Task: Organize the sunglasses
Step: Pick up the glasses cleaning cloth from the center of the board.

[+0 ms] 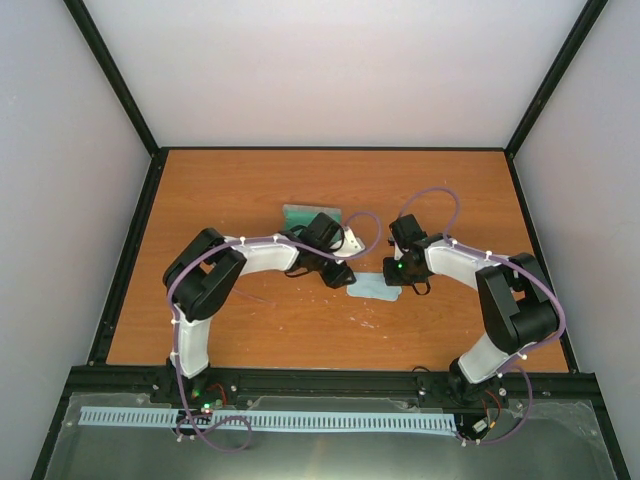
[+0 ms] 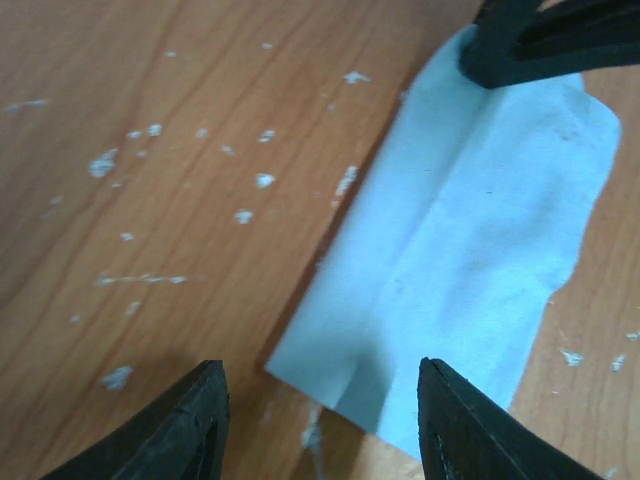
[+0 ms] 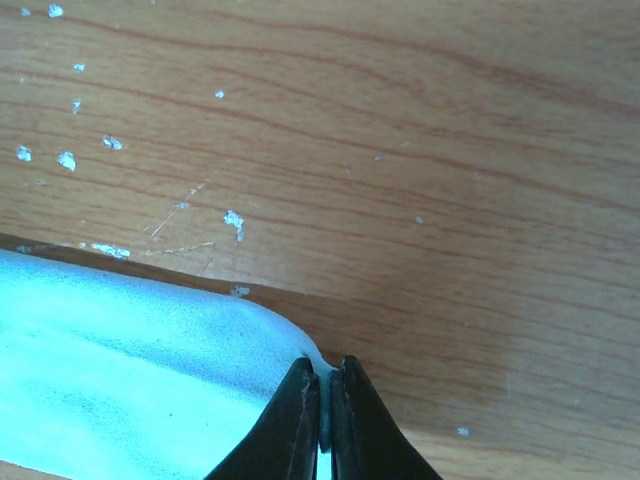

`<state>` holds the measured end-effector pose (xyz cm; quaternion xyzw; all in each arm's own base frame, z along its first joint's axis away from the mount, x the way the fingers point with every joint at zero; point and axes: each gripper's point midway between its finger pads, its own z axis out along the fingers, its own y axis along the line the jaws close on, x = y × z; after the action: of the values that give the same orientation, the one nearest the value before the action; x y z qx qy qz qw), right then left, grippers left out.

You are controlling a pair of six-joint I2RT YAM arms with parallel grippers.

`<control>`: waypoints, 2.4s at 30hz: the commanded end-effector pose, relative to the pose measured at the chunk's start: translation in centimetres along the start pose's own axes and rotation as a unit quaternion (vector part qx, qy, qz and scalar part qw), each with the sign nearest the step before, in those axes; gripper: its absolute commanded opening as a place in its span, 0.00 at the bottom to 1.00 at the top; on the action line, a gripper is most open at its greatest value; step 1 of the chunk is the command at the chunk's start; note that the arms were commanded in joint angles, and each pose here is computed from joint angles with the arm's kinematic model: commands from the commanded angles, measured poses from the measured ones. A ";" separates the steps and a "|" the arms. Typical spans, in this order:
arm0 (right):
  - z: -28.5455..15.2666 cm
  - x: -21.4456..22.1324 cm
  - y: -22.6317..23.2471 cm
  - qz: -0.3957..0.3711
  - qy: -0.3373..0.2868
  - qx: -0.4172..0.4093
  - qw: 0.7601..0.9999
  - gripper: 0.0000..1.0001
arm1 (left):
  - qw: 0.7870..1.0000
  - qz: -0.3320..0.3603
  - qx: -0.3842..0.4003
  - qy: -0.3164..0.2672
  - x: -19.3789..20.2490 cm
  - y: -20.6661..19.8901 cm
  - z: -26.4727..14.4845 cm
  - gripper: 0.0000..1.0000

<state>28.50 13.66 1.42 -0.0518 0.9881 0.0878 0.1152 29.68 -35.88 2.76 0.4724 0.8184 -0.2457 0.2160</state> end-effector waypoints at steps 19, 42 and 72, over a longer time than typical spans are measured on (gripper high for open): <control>0.4 1.4 -0.3 -0.001 0.024 0.010 1.000 0.07 | 0.999 0.031 0.005 0.009 -0.2 -1.4 1.6 0.22; -0.3 -2.0 2.0 -0.023 -0.009 -0.032 0.999 0.03 | 0.997 0.025 -0.065 -0.042 -2.2 2.6 -2.1 0.01; 1.5 -12.5 12.2 -0.120 -0.045 -0.102 0.987 0.03 | 0.977 -0.017 -0.198 -0.073 0.9 10.2 -9.7 0.00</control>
<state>38.43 25.41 4.06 -0.1615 0.9603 0.1688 0.1523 35.37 -25.96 6.03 0.3917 0.8510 -0.1294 0.3251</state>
